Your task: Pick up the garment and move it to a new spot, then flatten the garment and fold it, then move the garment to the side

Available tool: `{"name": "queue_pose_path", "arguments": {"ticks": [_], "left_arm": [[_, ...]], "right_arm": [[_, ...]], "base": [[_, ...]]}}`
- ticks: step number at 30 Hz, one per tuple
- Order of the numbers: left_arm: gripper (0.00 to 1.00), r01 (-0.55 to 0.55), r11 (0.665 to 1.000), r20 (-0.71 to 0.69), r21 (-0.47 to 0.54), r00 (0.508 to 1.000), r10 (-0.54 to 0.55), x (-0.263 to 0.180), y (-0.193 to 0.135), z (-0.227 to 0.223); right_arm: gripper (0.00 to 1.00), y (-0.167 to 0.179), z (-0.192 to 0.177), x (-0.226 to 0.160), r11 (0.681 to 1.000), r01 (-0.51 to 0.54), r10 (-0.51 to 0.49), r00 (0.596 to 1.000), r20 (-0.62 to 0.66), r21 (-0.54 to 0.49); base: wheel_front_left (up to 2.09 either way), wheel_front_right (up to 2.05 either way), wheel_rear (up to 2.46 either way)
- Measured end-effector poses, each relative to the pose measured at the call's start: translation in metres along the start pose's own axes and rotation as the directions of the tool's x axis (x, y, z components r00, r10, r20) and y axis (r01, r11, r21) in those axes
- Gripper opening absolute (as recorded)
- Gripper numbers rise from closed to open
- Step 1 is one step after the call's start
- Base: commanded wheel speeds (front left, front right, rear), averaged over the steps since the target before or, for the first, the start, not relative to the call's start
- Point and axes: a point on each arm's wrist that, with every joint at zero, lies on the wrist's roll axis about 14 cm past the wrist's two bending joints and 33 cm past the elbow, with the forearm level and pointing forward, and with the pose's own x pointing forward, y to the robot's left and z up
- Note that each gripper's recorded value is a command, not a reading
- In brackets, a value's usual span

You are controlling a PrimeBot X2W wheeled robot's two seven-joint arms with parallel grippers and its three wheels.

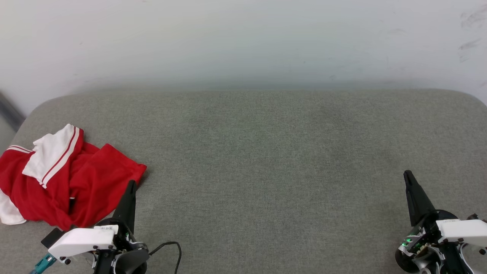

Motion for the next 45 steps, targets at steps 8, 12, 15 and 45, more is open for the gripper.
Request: {"name": "queue_pose_path", "arguments": {"ticks": [8,12,15,45], "left_arm": [[0.00,0.000,1.000,0.000,0.000,1.000,0.000,0.000,0.000,0.000],[0.00,0.000,1.000,0.000,0.000,1.000,0.000,0.000,0.000,0.000],[1.00,0.000,1.000,0.000,0.000,1.000,0.000,0.000,0.000,0.000],[1.00,0.062,0.970,-0.020,0.236,0.998,-0.059,-0.004,-0.018,-0.024]], "right_arm": [[0.00,0.000,0.000,0.000,1.000,0.000,0.000,1.000,0.000,0.000],[0.00,0.000,0.000,0.000,1.000,0.000,0.000,1.000,0.000,0.000],[1.00,0.000,0.000,0.000,1.000,0.000,0.000,1.000,0.000,0.000],[1.00,0.010,-0.013,-0.006,0.967,-0.031,0.033,0.999,0.005,-0.254]], "base": [[0.00,0.00,0.00],[0.00,0.00,0.00],[0.00,0.00,0.00],[0.00,0.00,0.00]]}}
